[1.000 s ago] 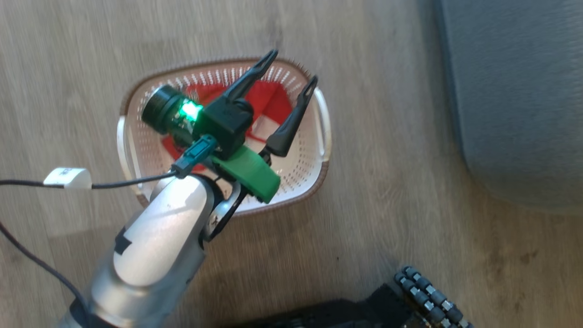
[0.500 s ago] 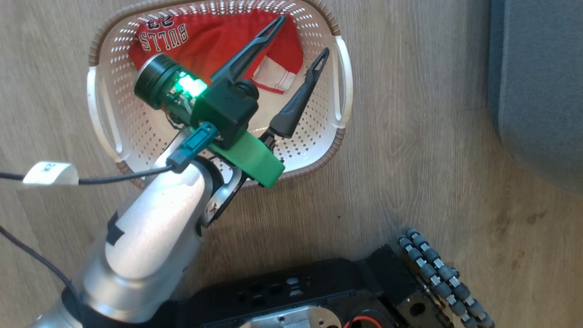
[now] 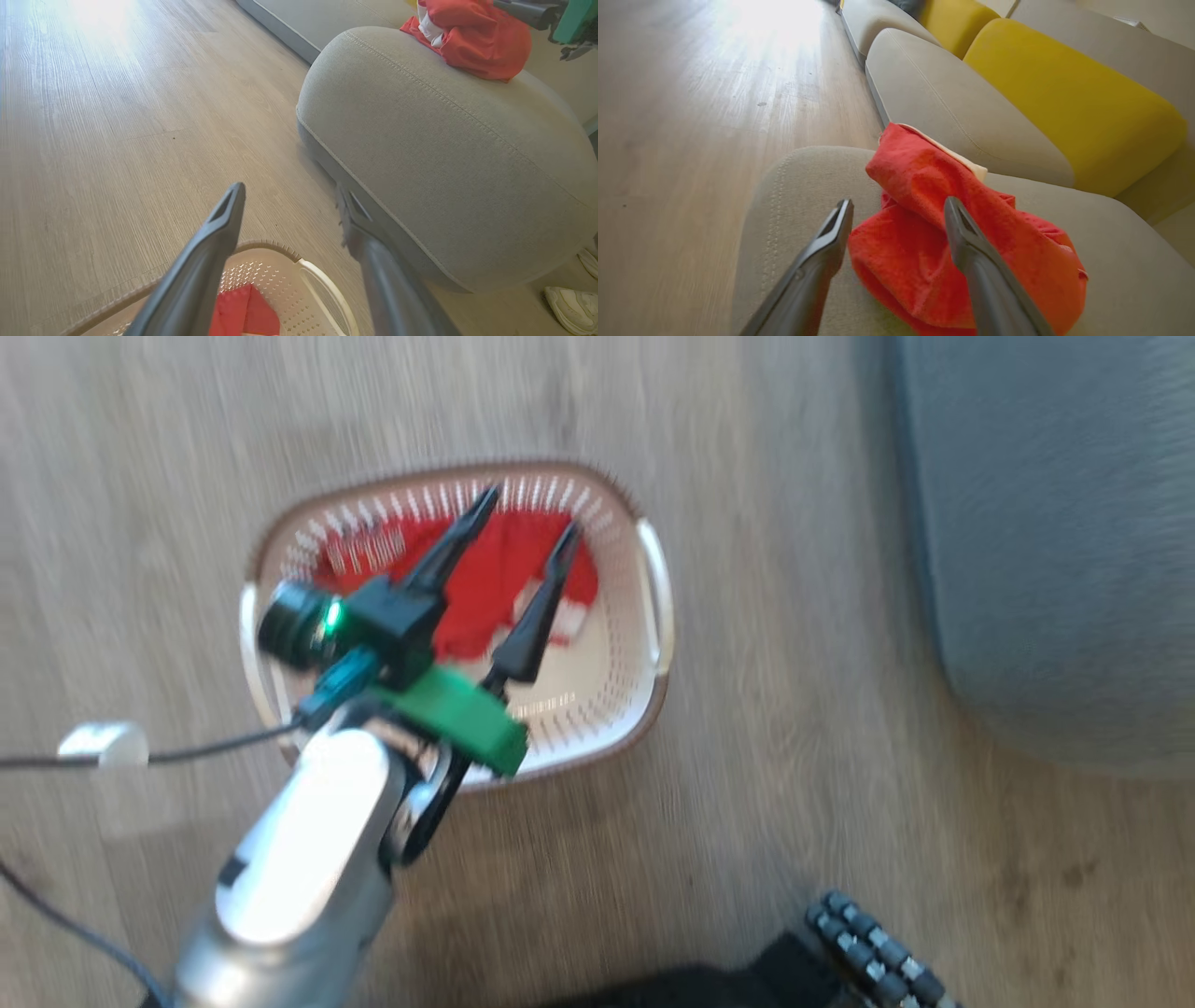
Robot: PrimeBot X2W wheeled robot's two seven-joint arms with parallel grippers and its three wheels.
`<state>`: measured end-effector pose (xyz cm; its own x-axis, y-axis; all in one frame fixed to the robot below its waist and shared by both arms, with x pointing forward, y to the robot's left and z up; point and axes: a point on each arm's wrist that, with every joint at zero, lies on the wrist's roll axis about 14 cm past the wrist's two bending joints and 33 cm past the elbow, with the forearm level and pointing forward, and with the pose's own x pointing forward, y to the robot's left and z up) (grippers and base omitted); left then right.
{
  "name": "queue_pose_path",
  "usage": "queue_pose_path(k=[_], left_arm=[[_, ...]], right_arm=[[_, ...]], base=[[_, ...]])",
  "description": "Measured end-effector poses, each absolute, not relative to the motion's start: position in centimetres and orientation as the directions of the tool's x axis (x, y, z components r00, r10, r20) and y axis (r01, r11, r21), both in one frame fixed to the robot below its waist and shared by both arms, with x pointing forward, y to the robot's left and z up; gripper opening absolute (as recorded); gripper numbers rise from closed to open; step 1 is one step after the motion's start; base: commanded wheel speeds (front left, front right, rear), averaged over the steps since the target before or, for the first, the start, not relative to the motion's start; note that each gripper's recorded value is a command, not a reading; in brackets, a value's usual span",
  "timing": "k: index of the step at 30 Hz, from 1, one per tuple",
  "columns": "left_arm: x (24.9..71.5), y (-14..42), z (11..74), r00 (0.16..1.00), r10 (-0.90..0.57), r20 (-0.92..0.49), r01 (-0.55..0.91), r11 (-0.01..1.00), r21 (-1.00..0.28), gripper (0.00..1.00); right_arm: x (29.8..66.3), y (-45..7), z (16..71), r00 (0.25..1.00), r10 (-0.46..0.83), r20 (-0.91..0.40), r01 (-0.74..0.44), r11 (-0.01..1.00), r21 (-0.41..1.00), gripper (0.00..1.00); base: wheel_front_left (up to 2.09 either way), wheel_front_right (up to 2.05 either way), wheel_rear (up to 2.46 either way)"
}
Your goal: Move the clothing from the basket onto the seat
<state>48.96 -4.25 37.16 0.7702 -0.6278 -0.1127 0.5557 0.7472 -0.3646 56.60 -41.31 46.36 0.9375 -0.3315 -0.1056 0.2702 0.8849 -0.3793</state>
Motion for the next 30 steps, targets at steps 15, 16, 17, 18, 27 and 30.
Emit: queue_pose_path(k=[15,16,17,18,27,30], left_arm=[[45.0,5.2,45.3,0.939,-0.339,-0.064,0.306,0.905,-0.294,1.0],[44.7,6.5,45.4,0.949,-0.308,-0.067,0.278,0.919,-0.28,1.0],[44.4,7.6,45.5,0.957,-0.283,-0.071,0.257,0.932,-0.256,1.0],[44.0,8.7,45.5,0.964,-0.254,-0.073,0.23,0.942,-0.244,1.0],[41.4,13.0,46.5,0.99,-0.129,-0.06,0.118,0.978,-0.17,1.0],[40.9,14.0,46.9,0.994,-0.097,-0.051,0.086,0.98,-0.18,1.0]], right_arm=[[45.7,-30.4,51.8,0.985,-0.153,0.079,0.161,0.981,-0.108,1.0],[45.4,-29.2,51.4,0.988,-0.136,0.074,0.142,0.986,-0.088,1.0],[45.2,-27.9,51.1,0.991,-0.116,0.071,0.121,0.99,-0.071,1.0],[45.1,-26.8,50.8,0.993,-0.095,0.064,0.099,0.993,-0.061,1.0],[43.3,-21.2,50.5,0.998,0.009,0.059,-0.005,0.998,-0.069,1.0],[41.7,-20.1,49.0,1.0,0.023,0.017,-0.022,0.999,-0.047,1.0]], base=[[0.0,0.0,0.0],[0.0,0.0,0.0],[0.0,0.0,0.0],[0.0,0.0,0.0],[0.0,0.0,0.0],[0.0,0.0,0.0]])
